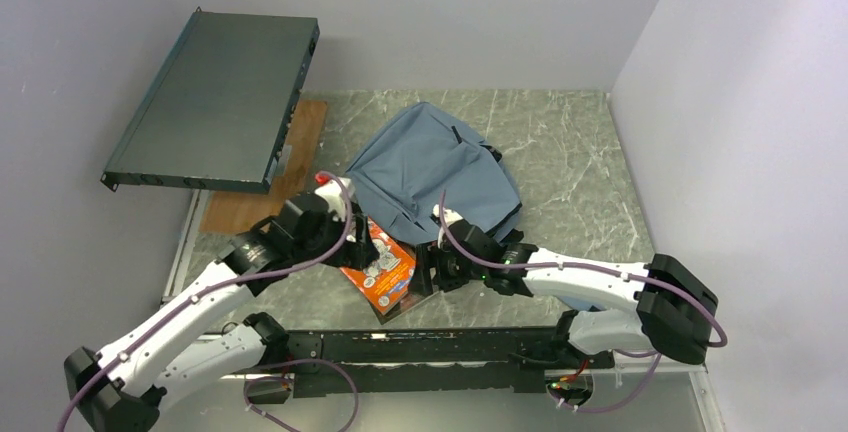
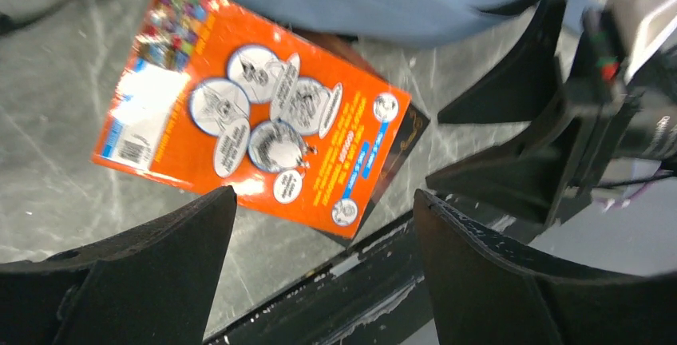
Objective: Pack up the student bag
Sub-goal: Move the book to the center of the board, then pick up the book from the center of the board.
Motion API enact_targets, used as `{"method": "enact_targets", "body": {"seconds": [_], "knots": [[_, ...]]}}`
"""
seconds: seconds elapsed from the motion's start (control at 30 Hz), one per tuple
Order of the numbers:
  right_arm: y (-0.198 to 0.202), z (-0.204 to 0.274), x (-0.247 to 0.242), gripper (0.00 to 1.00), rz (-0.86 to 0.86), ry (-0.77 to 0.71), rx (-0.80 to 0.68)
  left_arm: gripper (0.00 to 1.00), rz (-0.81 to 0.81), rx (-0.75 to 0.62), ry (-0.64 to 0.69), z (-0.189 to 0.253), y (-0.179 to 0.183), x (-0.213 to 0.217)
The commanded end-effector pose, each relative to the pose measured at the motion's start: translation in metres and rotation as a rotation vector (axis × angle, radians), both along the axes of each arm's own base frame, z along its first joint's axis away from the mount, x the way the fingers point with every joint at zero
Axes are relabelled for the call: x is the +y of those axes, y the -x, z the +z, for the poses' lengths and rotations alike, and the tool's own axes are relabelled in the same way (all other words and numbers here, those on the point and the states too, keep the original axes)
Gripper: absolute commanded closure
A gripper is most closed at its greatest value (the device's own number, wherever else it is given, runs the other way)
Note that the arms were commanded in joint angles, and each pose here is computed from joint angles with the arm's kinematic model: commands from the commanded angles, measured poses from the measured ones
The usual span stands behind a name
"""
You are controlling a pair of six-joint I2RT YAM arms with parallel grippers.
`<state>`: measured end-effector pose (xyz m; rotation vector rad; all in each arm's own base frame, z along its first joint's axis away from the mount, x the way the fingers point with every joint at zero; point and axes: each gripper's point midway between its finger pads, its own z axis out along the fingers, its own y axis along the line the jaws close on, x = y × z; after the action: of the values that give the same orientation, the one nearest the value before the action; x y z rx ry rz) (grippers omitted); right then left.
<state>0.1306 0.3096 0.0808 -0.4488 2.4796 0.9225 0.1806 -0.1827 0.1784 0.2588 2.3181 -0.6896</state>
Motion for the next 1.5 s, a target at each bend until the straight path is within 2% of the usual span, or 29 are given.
{"method": "enact_targets", "body": {"seconds": [0.0,0.07,0.2,0.33,0.43,0.6,0.73,0.87,1.17,1.3,1.47], "knots": [[0.000,0.022,0.011,0.28,-0.029,-0.134,0.057,0.14,0.040,0.038,0.021,-0.010,0.008,-0.017],[-0.006,0.020,0.008,0.28,-0.063,-0.130,0.061,0.13,0.147,0.099,-0.018,-0.028,0.011,-0.009],[-0.021,0.025,0.005,0.32,-0.125,-0.150,0.052,0.11,0.324,0.198,-0.006,-0.064,0.018,0.008],[-0.032,0.037,0.008,0.35,-0.092,-0.102,-0.026,0.01,0.449,0.177,0.064,-0.075,0.015,0.023],[-0.040,0.042,0.018,0.38,-0.053,-0.077,-0.061,0.00,0.474,0.159,0.138,-0.076,0.010,0.021],[-0.042,0.038,0.040,0.51,0.025,-0.087,-0.054,0.00,0.525,0.171,0.199,-0.086,0.001,0.022],[-0.045,0.024,0.052,0.60,0.035,-0.113,-0.038,0.00,0.599,0.179,0.251,-0.099,-0.003,0.030],[-0.048,0.000,0.051,0.67,0.009,-0.074,-0.020,0.00,0.609,0.168,0.353,-0.102,-0.007,0.025],[-0.039,-0.051,0.021,0.72,-0.047,0.031,0.034,0.00,0.579,0.179,0.427,-0.115,-0.009,0.013],[-0.040,-0.053,0.020,0.73,-0.063,0.022,0.038,0.00,0.552,0.144,0.501,-0.111,-0.013,0.007],[-0.042,-0.049,0.027,0.73,-0.046,0.009,0.036,0.00,0.606,0.131,0.476,-0.114,-0.016,0.016]]}}
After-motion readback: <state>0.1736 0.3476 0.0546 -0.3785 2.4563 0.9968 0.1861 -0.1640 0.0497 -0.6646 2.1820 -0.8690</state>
